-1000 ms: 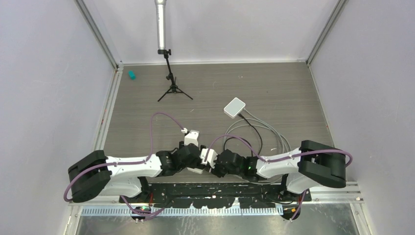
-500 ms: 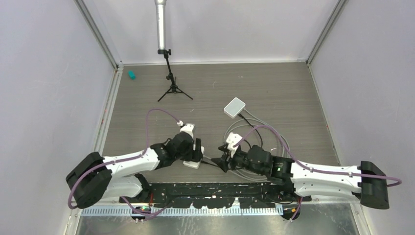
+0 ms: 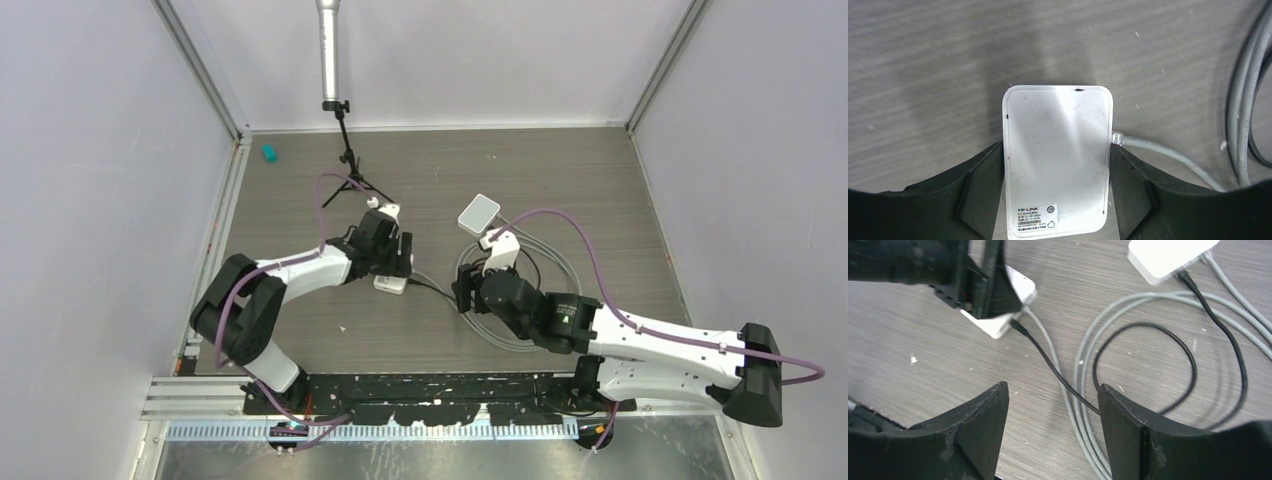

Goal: Insert the plug into the switch port
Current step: Move the switch port to the center of the board, then reset both arms

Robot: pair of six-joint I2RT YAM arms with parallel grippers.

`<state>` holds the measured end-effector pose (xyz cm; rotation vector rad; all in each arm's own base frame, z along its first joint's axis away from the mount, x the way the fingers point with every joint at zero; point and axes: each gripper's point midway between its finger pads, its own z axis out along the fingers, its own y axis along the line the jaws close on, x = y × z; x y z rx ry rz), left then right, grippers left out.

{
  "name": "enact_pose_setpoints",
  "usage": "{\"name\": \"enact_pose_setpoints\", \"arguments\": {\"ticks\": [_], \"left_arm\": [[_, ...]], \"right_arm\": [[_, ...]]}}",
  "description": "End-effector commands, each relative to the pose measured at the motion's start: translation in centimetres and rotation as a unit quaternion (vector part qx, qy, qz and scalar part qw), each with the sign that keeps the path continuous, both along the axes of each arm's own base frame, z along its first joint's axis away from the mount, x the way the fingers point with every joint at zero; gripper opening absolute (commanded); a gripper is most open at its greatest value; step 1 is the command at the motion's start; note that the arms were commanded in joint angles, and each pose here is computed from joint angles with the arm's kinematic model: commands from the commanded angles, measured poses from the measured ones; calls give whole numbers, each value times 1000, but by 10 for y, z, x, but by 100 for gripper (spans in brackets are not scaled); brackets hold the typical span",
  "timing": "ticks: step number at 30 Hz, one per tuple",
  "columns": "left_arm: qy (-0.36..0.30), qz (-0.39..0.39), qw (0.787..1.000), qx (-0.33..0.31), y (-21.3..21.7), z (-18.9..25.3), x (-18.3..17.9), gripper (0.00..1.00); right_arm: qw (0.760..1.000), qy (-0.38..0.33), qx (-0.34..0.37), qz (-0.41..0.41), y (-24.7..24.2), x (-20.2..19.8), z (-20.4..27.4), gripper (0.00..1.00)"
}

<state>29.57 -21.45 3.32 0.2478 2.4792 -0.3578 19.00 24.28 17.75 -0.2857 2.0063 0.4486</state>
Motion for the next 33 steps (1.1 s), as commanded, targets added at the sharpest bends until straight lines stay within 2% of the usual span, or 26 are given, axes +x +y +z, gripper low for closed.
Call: {"name": "enact_pose_setpoints", "arguments": {"ticks": [1,6,11,16,21,25,30,33], "left_arm": [[-31,28,999,-9,15,13,40,67],[-25,44,998,-39,18,16,60,71],[-16,31,997,-73,8,24,50,78],[-26,33,996,-83,13,39,38,88],[-27,37,996,-82,21,54,25,93],[-21,61,996,-67,36,65,12,96],[3,66,996,-60,48,67,-15,100],[-5,62,995,-77,52,71,-32,100]], "right_arm": [[996,57,-18,-73,-25,8,-6,71],[988,111,-3,-107,-40,16,-9,72],[984,128,-5,-128,-49,14,-15,74],[981,157,-19,-111,-47,5,-21,76],[974,180,-41,-128,-51,7,-23,76],[970,212,-48,-112,-45,7,-31,76],[951,238,-152,-123,-57,14,-61,76],[946,242,-178,-119,-56,18,-70,76]]}}
